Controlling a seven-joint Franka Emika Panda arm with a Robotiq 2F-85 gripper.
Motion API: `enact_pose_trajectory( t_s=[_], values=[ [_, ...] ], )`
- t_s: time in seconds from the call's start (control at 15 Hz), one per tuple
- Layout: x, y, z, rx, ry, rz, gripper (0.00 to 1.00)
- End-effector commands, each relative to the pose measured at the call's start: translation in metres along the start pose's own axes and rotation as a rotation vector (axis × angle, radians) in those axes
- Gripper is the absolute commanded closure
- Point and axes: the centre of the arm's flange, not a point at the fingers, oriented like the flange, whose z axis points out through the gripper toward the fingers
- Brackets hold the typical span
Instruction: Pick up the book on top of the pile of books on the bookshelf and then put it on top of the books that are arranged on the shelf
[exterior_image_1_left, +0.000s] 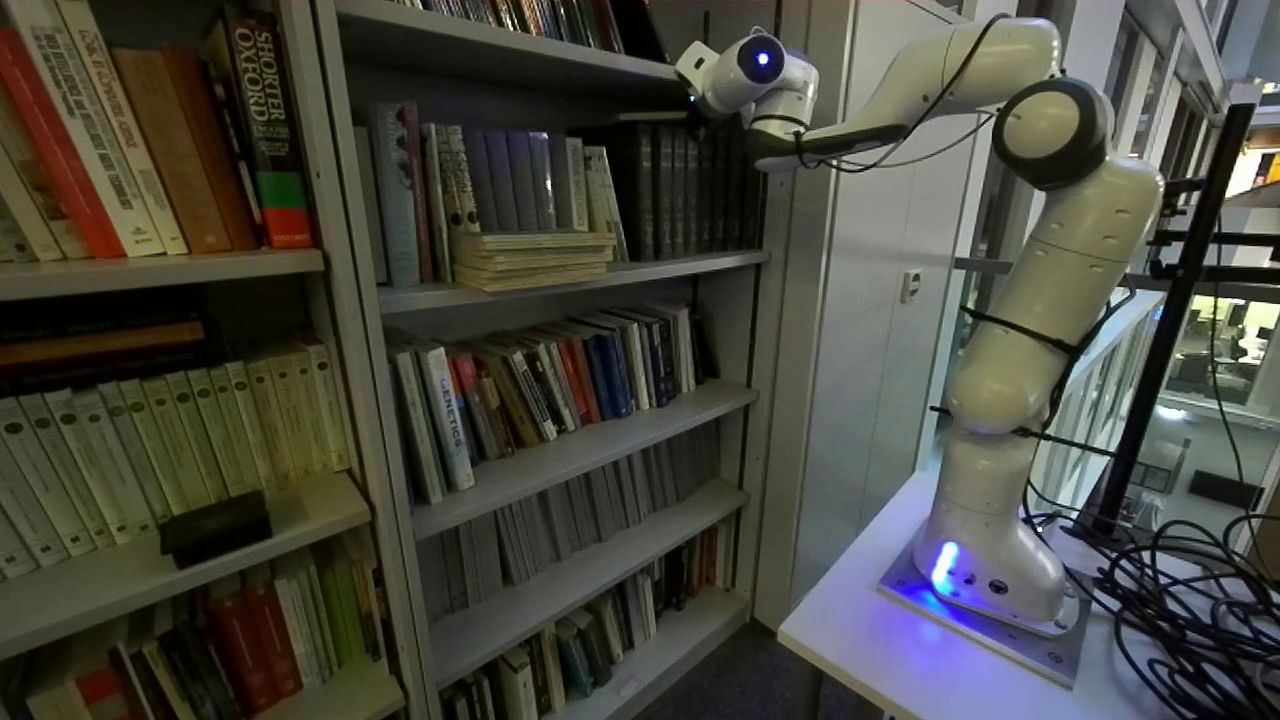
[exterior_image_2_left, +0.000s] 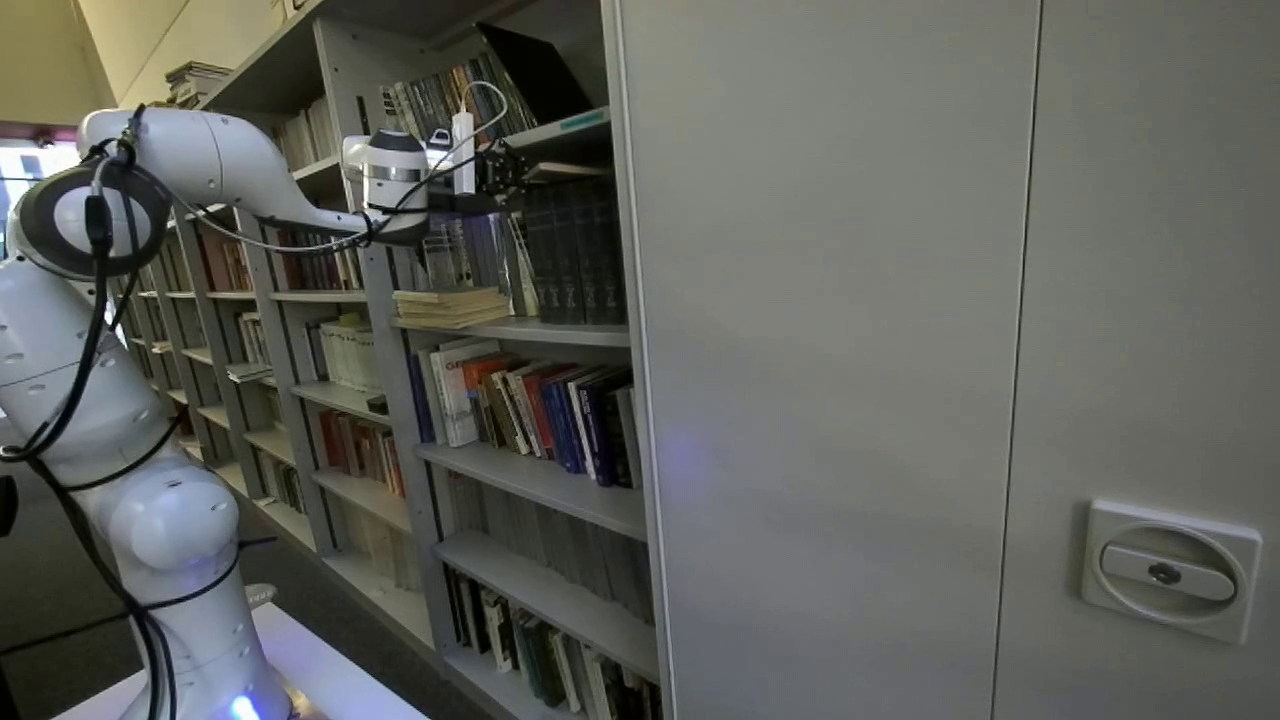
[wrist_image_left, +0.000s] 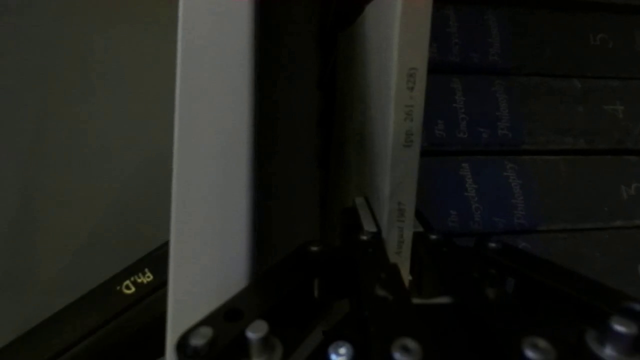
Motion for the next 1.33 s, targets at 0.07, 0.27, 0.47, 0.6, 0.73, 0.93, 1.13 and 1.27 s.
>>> enact_pose_trajectory(
  t_s=[0.07,0.27,0.47,0.6,0.73,0.93,1.13,1.27],
  values=[
    [-0.018,0.033,0.039,-0.021,0.202,0.078,0.97],
    [-0.032,0.033,0.046,-0.025,0.294,0.092,0.97],
    [-0.043,0.036,0.051,-0.058,0.328,0.081,0.97],
    [-0.049,0.04,0.051,-0.076,0.329,0.076,0.97],
    [-0.052,0.043,0.051,-0.095,0.311,0.064,0.97],
    [-0.057,0.047,0.052,-0.124,0.263,0.039,0.97],
    [-0.058,0.05,0.051,-0.127,0.226,0.039,0.97],
    [-0.058,0.05,0.051,-0.118,0.215,0.044,0.97]
  ],
)
